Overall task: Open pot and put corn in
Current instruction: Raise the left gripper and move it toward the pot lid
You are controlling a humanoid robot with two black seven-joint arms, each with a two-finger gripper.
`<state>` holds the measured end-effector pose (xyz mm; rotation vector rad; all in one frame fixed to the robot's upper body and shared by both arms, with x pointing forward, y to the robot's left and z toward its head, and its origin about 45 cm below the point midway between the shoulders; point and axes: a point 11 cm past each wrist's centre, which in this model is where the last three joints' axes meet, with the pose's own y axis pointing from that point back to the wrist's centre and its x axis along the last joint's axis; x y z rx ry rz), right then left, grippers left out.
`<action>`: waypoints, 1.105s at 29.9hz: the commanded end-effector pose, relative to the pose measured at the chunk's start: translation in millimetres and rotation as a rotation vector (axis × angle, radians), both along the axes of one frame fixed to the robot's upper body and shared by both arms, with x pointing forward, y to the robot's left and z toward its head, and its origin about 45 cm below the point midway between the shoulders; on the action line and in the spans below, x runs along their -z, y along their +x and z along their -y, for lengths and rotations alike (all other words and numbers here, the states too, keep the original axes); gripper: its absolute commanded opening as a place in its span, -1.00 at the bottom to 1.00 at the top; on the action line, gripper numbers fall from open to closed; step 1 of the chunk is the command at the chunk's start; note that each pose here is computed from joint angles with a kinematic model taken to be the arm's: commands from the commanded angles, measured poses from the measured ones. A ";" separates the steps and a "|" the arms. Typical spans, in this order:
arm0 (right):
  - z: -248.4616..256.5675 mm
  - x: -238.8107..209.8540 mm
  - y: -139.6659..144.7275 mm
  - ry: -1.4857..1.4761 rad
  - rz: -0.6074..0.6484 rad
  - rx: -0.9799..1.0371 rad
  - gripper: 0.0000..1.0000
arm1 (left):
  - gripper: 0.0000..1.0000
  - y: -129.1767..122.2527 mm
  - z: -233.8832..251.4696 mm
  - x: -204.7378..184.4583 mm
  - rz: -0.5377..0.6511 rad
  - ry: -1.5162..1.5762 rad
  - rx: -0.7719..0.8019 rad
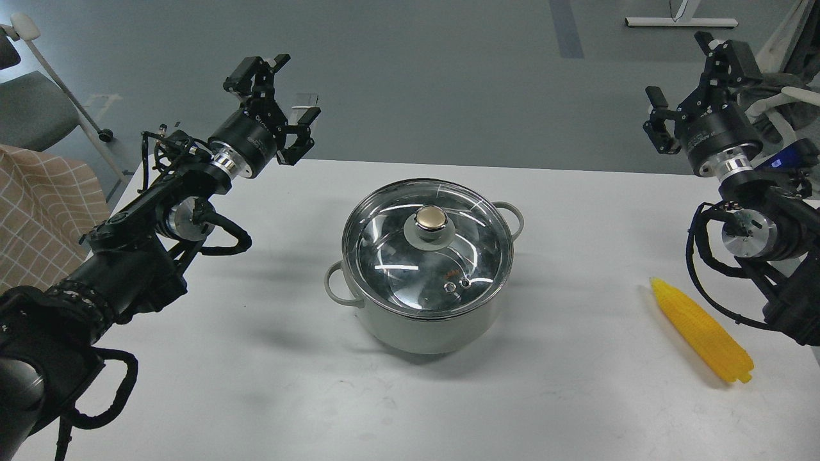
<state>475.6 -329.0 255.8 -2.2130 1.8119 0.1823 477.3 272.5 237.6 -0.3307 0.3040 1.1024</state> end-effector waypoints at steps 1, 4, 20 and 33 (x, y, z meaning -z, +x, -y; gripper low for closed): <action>0.2 -1.2 -0.3 0.001 0.002 -0.001 1.00 | 0.96 0.9 4.9 -11.4 0.030 -0.028 0.012; -0.4 -1.5 -0.2 -0.002 0.002 0.006 1.00 | 0.96 0.2 11.6 -14.4 0.040 -0.039 0.027; 15.6 -28.1 -7.9 -0.048 0.043 -0.006 1.00 | 0.96 -2.3 23.3 -28.1 0.071 -0.054 0.072; -3.1 -18.3 -7.4 -0.042 0.026 -0.037 1.00 | 0.96 -2.7 20.9 -36.8 0.093 -0.060 0.075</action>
